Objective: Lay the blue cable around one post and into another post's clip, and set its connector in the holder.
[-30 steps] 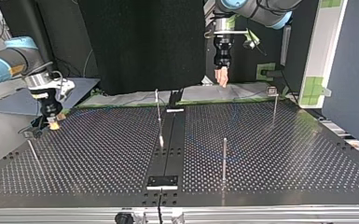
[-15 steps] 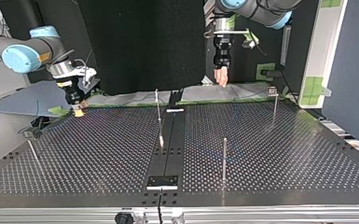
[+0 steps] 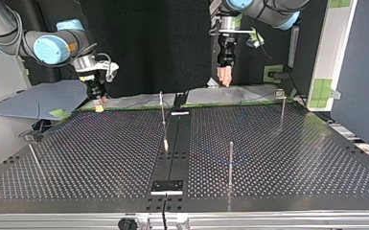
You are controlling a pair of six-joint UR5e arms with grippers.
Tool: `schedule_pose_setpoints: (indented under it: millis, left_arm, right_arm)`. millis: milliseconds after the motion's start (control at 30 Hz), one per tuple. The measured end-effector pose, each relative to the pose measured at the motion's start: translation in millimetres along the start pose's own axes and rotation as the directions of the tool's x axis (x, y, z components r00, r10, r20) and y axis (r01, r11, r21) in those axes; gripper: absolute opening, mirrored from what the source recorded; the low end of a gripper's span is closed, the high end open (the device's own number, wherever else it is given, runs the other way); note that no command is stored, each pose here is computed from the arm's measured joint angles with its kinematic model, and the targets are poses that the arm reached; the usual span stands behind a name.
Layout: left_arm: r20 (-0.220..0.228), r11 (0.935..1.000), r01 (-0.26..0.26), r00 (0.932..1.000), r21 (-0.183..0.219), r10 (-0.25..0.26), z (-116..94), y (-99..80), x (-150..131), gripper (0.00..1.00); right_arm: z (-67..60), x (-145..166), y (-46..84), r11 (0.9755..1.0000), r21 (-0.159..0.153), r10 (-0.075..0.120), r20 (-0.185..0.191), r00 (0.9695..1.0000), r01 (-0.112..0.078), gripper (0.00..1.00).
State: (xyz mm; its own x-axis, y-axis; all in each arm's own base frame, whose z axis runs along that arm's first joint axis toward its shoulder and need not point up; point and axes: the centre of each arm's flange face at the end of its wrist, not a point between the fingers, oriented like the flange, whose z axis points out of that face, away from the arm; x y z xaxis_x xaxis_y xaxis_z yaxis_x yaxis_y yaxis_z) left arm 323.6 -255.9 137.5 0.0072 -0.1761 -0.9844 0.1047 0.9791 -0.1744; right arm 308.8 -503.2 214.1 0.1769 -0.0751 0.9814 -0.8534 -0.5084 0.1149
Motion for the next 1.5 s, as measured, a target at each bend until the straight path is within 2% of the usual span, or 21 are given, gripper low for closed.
schedule_pose_setpoints:
  millis: [200, 333, 433, 500, 733, 867, 1033, 1300, 1400, 1500]
  left_arm:
    - [-0.051, 1.0, 0.003, 0.9987, -0.005, -0.003, -6, 0.7, 5, 1.0]
    - [-0.086, 0.9999, 0.006, 0.9963, -0.013, -0.007, -10, 2.4, 8, 1.0]
    - [-0.109, 0.9997, 0.003, 0.9941, -0.023, -0.005, -13, 4.3, 10, 1.0]
    - [-0.122, 0.9993, -0.003, 0.9925, -0.037, -0.002, -15, 6.5, 11, 1.0]
    - [-0.142, 0.9978, -0.017, 0.9899, -0.064, 0.008, -17, 10.9, 12, 1.0]
    - [-0.144, 0.9977, -0.019, 0.9896, -0.066, 0.009, -17, 11.3, 12, 1.0]
    - [-0.145, 0.9979, -0.016, 0.9894, -0.063, 0.007, -17, 10.5, 12, 1.0]
    - [-0.145, 0.998, -0.015, 0.9894, -0.061, 0.006, -18, 10.1, 12, 1.0]
    - [-0.144, 0.9981, -0.014, 0.9895, -0.061, 0.005, -18, 10.0, 12, 1.0]
    - [-0.144, 0.998, -0.013, 0.9895, -0.061, 0.004, -18, 10.0, 12, 1.0]
  right_arm:
    - [0.6, 1, -25.2, 0.9998, -0.006, -0.018, -0.034, 0.9993, 0.018, 0.98]
    - [-1.2, 1, -45.7, 0.9992, -0.012, -0.039, -0.061, 0.9974, 0.039, 0.98]
    - [-6.3, -5, -60.3, 0.9988, -0.013, -0.048, -0.062, 0.997, 0.047, 0.98]
    - [-10.7, -9, -69.0, 0.9989, -0.012, -0.046, -0.059, 0.9972, 0.046, 0.98]
    - [-30.8, -27, -101.2, 0.9998, -0.008, -0.018, -0.043, 0.9989, 0.018, 0.98]
    - [-43.0, -38, -118.6, 0.9999, -0.008, -0.015, -0.04, 0.9991, 0.015, 0.98]
    - [-52.9, -42, -140.0, 0.9999, -0.005, -0.016, -0.053, 0.9984, 0.015, 0.98]
    - [-62.3, -39, -172.0, 0.9988, 0.047, -0.009, -0.075, 0.9971, 0.013, 0.98]
    - [-65.0, -40, -184.2, 0.9976, 0.068, -0.004, -0.089, 0.996, 0.01, 0.98]
    - [-68.0, -45, -197.3, 0.9957, 0.091, -0.005, -0.086, 0.9963, 0.013, 0.98]
